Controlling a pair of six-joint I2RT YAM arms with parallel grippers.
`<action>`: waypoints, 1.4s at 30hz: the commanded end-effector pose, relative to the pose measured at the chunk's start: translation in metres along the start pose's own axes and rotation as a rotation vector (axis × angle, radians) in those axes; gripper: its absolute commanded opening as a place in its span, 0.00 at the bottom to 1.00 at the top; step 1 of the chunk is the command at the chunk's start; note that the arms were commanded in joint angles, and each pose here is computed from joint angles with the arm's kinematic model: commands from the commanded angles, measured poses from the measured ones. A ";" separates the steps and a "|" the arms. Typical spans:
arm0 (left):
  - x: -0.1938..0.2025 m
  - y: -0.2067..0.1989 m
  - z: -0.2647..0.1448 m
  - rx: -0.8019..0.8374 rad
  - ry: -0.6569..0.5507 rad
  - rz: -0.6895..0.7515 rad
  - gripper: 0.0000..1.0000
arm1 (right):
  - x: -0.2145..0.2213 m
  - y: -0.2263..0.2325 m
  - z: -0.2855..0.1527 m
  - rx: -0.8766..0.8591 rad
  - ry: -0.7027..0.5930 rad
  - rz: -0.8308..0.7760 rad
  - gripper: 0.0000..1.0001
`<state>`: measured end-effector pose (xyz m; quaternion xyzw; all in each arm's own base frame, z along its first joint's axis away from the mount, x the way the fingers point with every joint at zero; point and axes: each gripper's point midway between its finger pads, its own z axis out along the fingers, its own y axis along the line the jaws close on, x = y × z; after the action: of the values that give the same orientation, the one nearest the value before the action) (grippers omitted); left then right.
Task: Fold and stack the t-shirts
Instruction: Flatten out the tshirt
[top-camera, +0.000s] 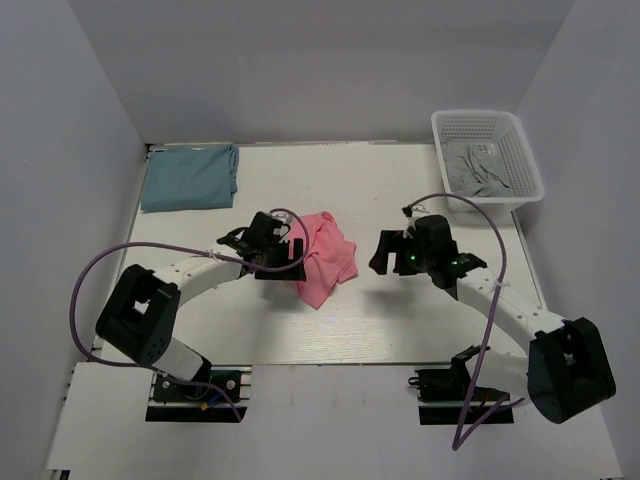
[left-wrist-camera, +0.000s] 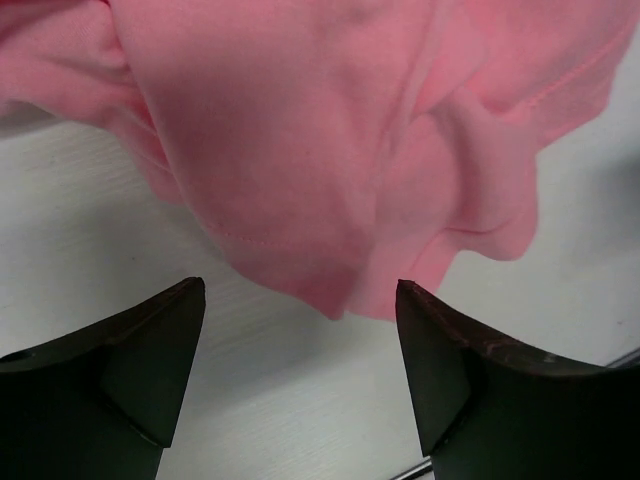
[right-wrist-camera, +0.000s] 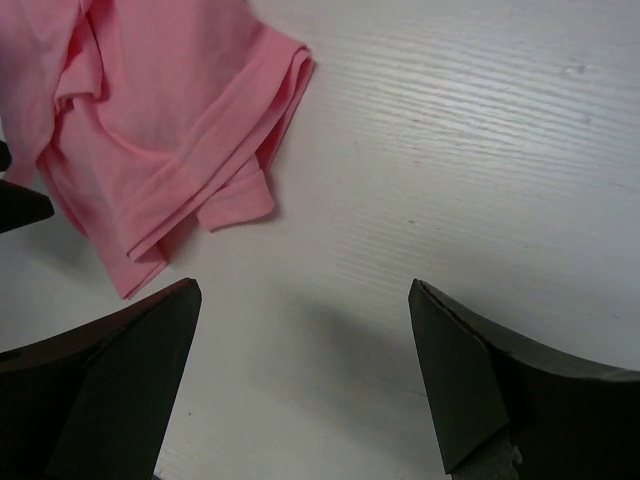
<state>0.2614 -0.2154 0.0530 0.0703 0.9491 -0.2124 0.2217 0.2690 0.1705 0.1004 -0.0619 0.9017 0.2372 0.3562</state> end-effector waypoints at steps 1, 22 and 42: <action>-0.012 0.006 -0.002 -0.080 -0.030 0.043 0.85 | -0.010 0.019 0.008 -0.009 -0.007 -0.062 0.90; -0.058 0.009 0.008 -0.195 -0.103 0.001 0.00 | -0.004 0.065 0.061 -0.094 0.028 -0.335 0.90; -0.104 -0.012 -0.062 -0.159 -0.332 -0.027 0.00 | -0.009 0.071 0.111 -0.081 0.163 -0.446 0.44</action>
<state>0.3194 -0.2043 0.1203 0.0172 0.9307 -0.1399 0.3375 0.3247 0.2806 0.0558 -0.2761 0.8870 0.1793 0.3239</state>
